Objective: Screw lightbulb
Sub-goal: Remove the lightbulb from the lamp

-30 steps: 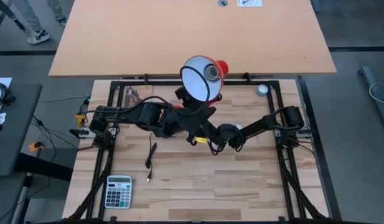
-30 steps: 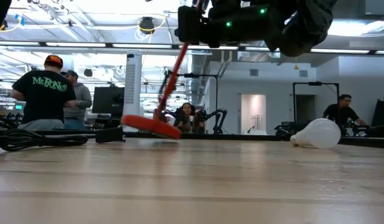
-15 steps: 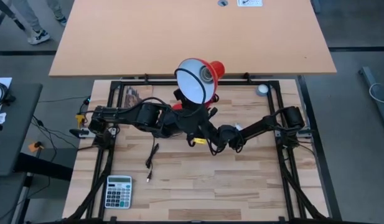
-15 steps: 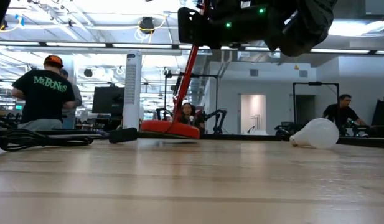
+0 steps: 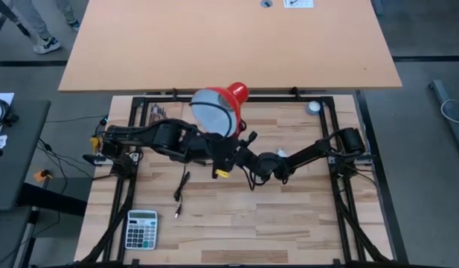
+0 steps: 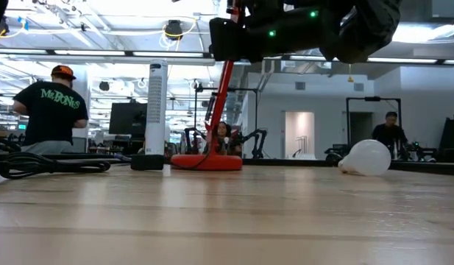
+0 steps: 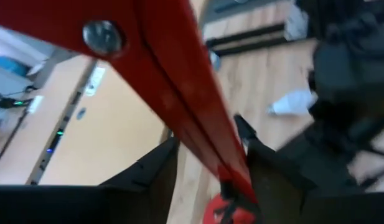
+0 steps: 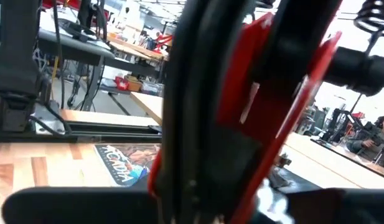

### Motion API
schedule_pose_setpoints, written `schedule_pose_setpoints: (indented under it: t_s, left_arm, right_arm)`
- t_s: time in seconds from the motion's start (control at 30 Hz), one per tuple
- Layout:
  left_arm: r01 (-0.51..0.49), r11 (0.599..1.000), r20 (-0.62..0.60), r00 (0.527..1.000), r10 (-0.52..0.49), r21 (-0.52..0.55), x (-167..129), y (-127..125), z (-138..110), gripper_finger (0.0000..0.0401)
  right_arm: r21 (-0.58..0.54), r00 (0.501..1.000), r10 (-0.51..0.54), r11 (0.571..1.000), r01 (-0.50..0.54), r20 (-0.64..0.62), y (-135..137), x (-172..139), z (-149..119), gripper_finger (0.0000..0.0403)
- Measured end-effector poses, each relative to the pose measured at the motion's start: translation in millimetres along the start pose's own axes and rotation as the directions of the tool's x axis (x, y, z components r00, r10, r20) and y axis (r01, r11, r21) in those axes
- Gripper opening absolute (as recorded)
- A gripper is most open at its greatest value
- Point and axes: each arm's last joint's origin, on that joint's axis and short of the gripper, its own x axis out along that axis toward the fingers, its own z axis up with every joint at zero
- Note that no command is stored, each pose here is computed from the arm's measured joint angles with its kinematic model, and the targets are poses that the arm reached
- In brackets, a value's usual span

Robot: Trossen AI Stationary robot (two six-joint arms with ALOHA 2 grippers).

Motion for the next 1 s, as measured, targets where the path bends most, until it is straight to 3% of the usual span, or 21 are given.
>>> schedule_pose_setpoints:
  t_s: [0.13,0.33,0.5,0.73,1.0]
  left_arm:
    - [0.029,0.996,-0.085,0.996,-0.023,0.079,-7.5,1.5,-12.3,0.0199]
    - [0.050,0.994,-0.204,0.979,-0.030,0.094,-29.0,15.0,-33.6,0.0200]
    - [0.106,0.994,-0.144,0.984,-0.101,0.029,-57.5,32.1,-39.6,0.0200]
    - [0.110,0.994,-0.054,0.992,-0.110,-0.017,-89.0,58.7,-48.7,0.0200]
    - [0.113,0.994,-0.040,0.993,-0.113,-0.004,-90.4,59.7,-48.0,0.0200]
  right_arm:
    - [-0.017,1.000,0.010,1.000,-0.010,-0.015,0.4,-0.7,-0.1,0.0101]
    - [-0.055,0.998,0.039,0.998,-0.042,-0.055,-1.9,-5.4,7.4,0.0102]
    - [-0.063,0.991,0.104,0.992,-0.109,-0.088,-5.6,-9.5,15.0,0.0102]
    - [-0.098,0.959,0.255,0.958,-0.268,-0.127,-14.9,-16.9,28.8,0.0103]
    - [-0.135,0.901,0.402,0.896,-0.423,-0.162,-38.2,-17.4,40.1,0.0103]
